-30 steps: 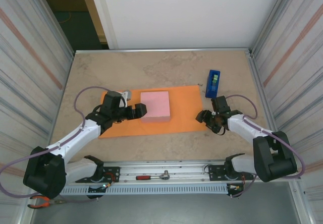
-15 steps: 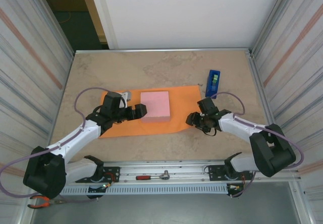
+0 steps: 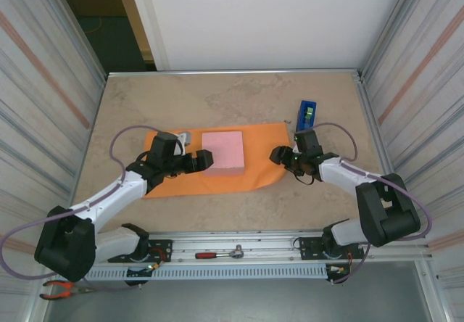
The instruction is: Wrap the gift box in paper
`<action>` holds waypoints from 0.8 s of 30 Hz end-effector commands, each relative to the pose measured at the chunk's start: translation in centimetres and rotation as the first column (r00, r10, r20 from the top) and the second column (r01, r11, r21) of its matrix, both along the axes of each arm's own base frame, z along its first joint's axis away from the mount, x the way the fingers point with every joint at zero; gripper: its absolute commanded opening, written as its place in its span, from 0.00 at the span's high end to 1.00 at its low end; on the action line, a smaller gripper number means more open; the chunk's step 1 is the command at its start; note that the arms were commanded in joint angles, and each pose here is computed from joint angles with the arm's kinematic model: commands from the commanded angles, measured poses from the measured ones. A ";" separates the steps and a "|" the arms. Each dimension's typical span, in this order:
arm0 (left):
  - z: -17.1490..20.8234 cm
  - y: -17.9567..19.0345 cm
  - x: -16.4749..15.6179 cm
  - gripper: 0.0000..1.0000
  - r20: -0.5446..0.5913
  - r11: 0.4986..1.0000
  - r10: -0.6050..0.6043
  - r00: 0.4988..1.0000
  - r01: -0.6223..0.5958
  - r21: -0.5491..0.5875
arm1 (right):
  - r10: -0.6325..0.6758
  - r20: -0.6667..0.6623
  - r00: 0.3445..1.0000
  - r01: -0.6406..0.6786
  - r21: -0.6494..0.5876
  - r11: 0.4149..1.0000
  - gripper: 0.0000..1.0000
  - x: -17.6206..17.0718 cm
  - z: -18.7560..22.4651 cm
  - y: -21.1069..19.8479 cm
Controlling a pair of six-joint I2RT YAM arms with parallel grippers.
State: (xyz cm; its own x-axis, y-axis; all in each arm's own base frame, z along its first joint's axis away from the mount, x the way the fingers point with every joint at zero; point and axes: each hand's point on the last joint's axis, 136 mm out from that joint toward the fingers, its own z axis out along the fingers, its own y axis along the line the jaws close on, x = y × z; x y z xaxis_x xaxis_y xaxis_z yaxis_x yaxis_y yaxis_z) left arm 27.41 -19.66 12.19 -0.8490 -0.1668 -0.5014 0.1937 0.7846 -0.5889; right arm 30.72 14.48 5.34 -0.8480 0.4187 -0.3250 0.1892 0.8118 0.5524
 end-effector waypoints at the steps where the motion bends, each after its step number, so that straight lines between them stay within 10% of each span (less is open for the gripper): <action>1: 1.6 -0.9 0.6 0.07 0.037 0.999 -0.033 0.999 0.034 -0.016 | 0.058 0.079 0.995 -0.061 0.030 0.998 0.35 1.2 1.9 0.3; 15: 1.5 -1.0 0.8 0.07 0.032 0.999 -0.041 0.999 0.041 -0.010 | 0.060 0.072 0.996 -0.065 0.066 0.996 0.49 -1.6 2.3 -0.8; 24: 3.1 -1.7 1.2 0.10 0.041 0.998 -0.062 0.997 0.063 -0.026 | 0.124 0.116 0.985 -0.132 0.068 0.989 0.96 -2.6 5.7 1.9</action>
